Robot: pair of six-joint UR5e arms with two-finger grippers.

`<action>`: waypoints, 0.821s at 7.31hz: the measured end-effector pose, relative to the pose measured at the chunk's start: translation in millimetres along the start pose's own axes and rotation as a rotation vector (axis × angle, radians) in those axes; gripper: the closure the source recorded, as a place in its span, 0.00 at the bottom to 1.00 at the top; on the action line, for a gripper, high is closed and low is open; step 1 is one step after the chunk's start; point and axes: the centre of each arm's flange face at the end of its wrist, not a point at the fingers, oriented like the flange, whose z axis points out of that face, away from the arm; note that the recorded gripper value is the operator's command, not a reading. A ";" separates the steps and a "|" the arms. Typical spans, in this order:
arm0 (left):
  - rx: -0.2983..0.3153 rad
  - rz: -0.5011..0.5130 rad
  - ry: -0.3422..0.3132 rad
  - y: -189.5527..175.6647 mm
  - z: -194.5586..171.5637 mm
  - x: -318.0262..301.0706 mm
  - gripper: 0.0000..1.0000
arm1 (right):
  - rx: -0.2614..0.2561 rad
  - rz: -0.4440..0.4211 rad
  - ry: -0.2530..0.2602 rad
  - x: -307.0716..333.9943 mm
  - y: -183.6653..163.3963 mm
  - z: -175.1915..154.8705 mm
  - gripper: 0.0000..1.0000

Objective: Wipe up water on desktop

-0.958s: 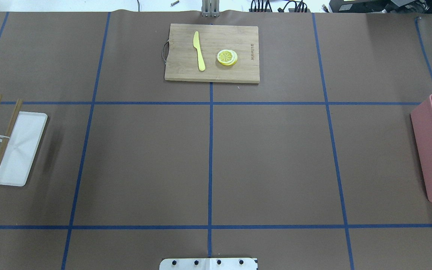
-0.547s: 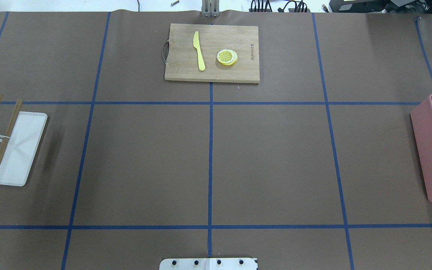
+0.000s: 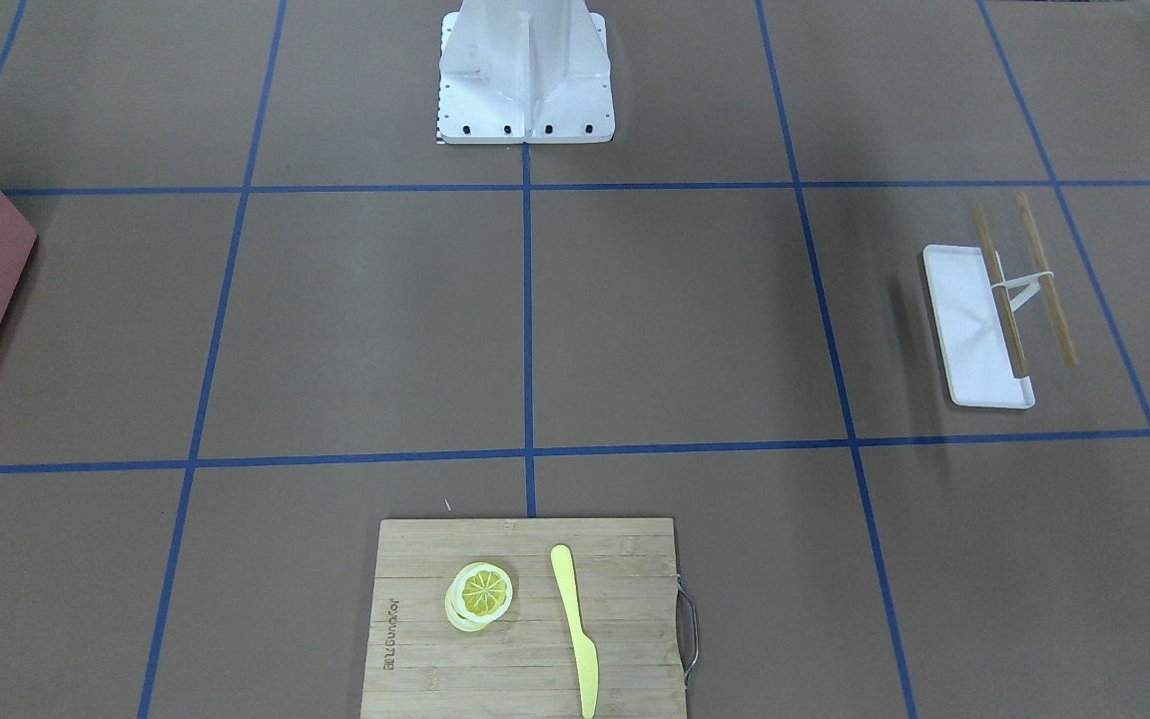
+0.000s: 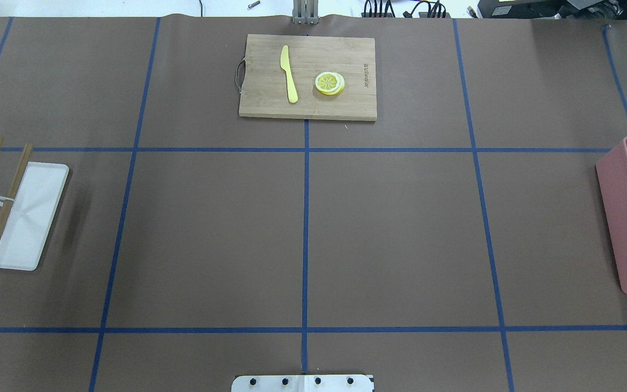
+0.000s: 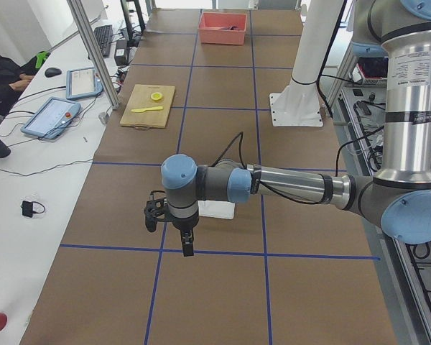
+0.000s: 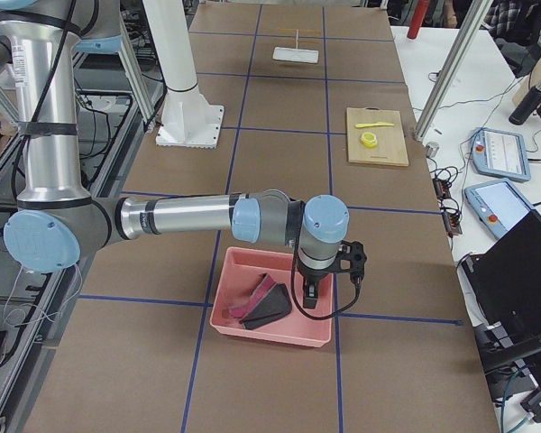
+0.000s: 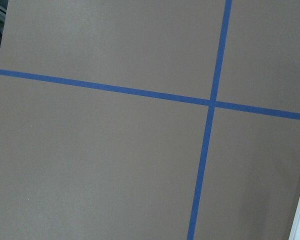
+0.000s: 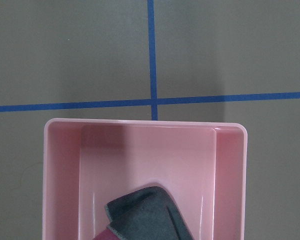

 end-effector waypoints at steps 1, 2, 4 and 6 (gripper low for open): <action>-0.003 -0.001 0.000 0.6 1.3 -1.1 0.01 | 0.000 0.000 0.000 0.5 0.0 0.6 0.00; -0.004 -0.003 0.000 0.8 2.0 -1.7 0.01 | -0.001 -0.001 0.000 0.5 -0.1 0.9 0.00; -0.003 -0.003 0.002 0.7 1.0 -0.8 0.01 | -0.003 -0.004 0.000 -0.2 -0.4 2.5 0.00; -0.001 -0.002 0.002 0.3 0.1 0.1 0.01 | -0.002 -0.008 0.000 -1.2 -0.8 2.6 0.00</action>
